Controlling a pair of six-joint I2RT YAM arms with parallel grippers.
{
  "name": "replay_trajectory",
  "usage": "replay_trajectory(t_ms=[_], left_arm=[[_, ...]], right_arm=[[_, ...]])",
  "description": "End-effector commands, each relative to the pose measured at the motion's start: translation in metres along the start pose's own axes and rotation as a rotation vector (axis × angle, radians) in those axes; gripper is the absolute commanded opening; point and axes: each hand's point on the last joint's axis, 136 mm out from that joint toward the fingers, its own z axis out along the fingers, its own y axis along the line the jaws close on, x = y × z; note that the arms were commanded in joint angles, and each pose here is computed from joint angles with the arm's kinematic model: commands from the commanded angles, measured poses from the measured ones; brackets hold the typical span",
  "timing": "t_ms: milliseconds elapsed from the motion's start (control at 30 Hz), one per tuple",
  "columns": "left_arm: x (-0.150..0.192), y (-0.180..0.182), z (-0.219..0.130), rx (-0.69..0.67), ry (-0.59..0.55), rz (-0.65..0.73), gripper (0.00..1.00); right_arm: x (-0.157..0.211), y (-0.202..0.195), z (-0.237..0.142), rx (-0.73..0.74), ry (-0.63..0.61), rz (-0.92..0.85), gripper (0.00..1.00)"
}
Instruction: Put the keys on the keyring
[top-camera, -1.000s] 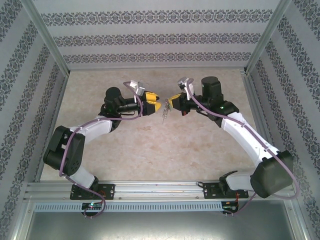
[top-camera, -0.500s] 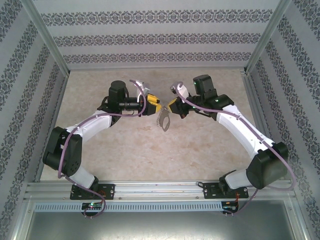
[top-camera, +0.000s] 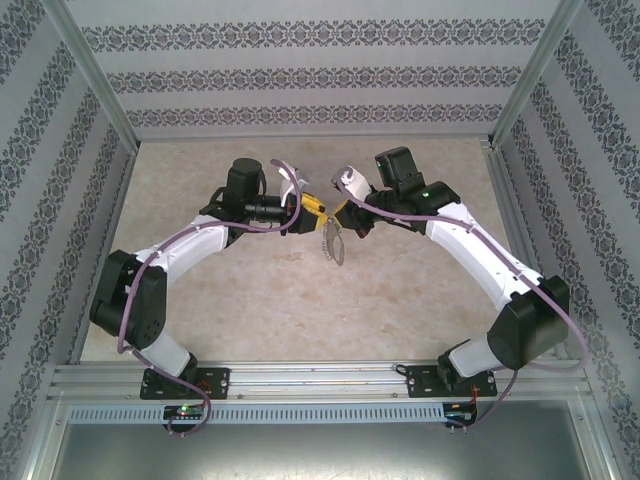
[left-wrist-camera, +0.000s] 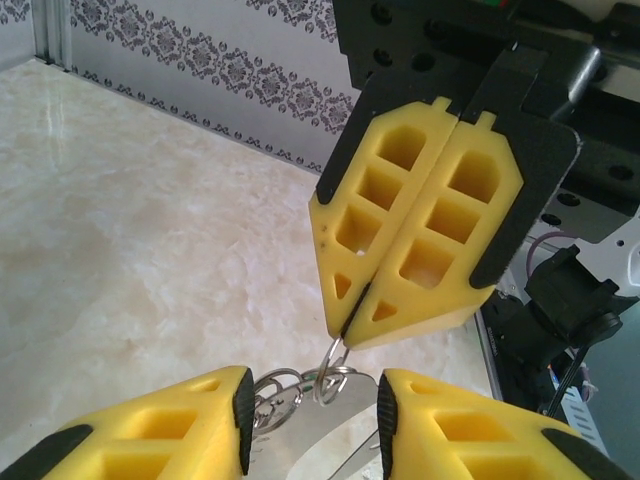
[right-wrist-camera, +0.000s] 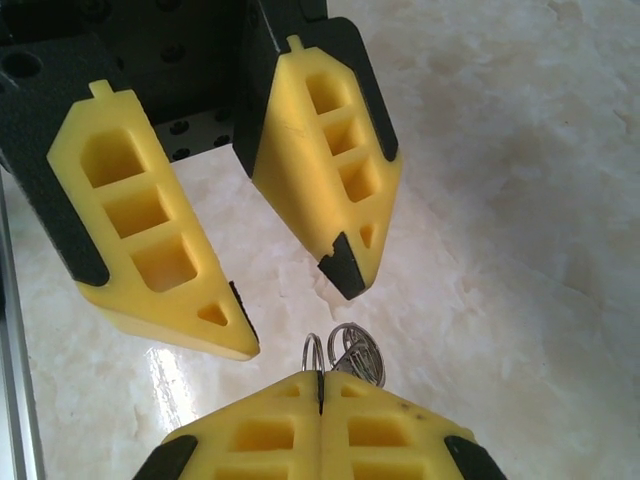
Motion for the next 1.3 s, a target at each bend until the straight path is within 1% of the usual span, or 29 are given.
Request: replay_trajectory(t_ms=[0,433,533,633,833,900,1000,1100,1167,1200,1233,1267], left_arm=[[-0.002,-0.007,0.004,0.039,0.007,0.023,0.38],[-0.002,-0.007,0.015,0.067,0.012,0.022,0.39],[-0.003,-0.008,0.016,0.073,0.007,0.027,0.37],[-0.004,-0.01,0.018,0.083,-0.002,0.026,0.33],[-0.004,-0.011,0.019,0.099,-0.013,0.025,0.19],[-0.006,-0.012,0.019,0.101,-0.022,0.03,0.17],[-0.01,-0.014,0.018,0.112,-0.042,0.033,0.11],[-0.013,-0.016,0.019,0.125,-0.058,0.034,0.0],[-0.015,-0.017,0.02,0.127,-0.073,0.036,0.0],[-0.016,-0.017,0.02,0.126,-0.079,0.036,0.0],[-0.018,-0.017,0.02,0.125,-0.088,0.042,0.0],[-0.018,-0.017,0.019,0.12,-0.096,0.043,0.0]], right_arm=[[-0.009,-0.001,-0.002,0.014,-0.006,-0.033,0.0],[-0.016,0.006,-0.005,-0.016,-0.04,-0.046,0.0],[-0.017,0.005,-0.005,-0.015,-0.042,-0.044,0.0],[-0.017,0.005,-0.004,-0.015,-0.04,-0.043,0.0],[-0.016,0.003,-0.003,-0.01,-0.041,-0.038,0.0],[-0.016,0.003,-0.003,-0.011,-0.041,-0.037,0.0],[-0.017,0.003,-0.003,-0.013,-0.045,-0.038,0.0],[-0.02,0.005,-0.005,-0.016,-0.059,-0.038,0.0],[-0.023,0.002,-0.009,0.005,-0.075,-0.023,0.0],[-0.024,0.0,-0.011,0.012,-0.087,-0.013,0.01],[-0.026,-0.002,-0.014,0.018,-0.107,0.002,0.11],[-0.027,-0.006,-0.018,0.036,-0.127,0.027,0.24]])
